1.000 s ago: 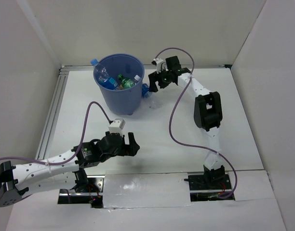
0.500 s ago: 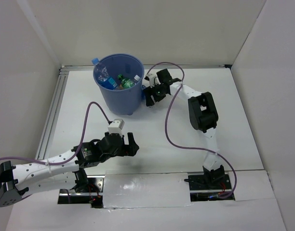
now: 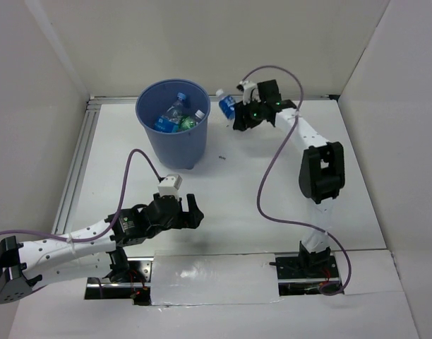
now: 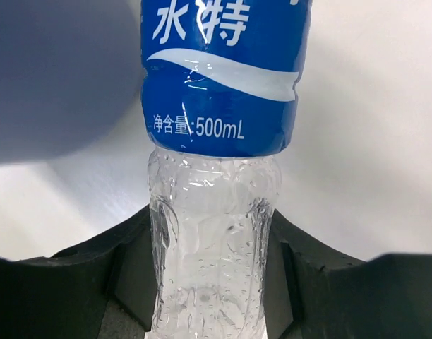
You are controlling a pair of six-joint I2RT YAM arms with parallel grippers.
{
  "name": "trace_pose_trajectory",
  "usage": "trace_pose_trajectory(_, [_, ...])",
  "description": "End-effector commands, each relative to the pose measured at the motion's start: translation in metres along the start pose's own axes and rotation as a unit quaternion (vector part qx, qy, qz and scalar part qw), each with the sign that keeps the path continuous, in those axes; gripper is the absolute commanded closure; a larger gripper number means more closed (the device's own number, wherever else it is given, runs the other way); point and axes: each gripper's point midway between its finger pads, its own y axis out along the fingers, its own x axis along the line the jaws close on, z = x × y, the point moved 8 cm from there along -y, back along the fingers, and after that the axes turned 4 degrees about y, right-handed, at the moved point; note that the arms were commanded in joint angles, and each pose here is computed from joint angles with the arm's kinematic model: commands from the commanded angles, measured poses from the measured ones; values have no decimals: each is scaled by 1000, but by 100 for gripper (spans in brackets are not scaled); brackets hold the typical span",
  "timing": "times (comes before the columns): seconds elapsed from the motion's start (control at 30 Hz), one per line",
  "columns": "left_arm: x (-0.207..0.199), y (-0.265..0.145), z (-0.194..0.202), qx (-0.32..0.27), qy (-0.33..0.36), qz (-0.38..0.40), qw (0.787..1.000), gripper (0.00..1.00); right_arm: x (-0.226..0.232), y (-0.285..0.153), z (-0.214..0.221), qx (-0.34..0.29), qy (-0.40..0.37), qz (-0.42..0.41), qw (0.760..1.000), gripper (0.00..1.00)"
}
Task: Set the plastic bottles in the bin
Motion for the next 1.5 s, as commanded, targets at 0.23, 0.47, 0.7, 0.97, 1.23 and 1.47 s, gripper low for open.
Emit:
trace_pose_trajectory(0.23, [-13,0,-14,-30,1,23,999,0,82,-108,-160,-274,-147,-39,950,81])
trace_pose_trajectory(0.47, [-12,-6,-17,-41,-6,34,999,0,147,-70,-170,-270,-171,-121,940,72])
trace_pose_trajectory(0.7, [-5,-11,-13,-45,-20,31,998,0,173,-48,-159,-246,-171,-149,942,36])
trace_pose_trajectory(0.97, [-8,-11,-15,-46,0,43,998,0,170,-87,-182,-287,-173,-116,935,0])
trace_pose_trajectory(1.23, [-32,-11,-39,-64,40,70,995,0,71,-154,-165,-281,-97,27,955,0])
trace_pose_trajectory(1.47, [-49,-9,-55,-71,78,85,991,0,8,-207,-68,-206,9,167,964,0])
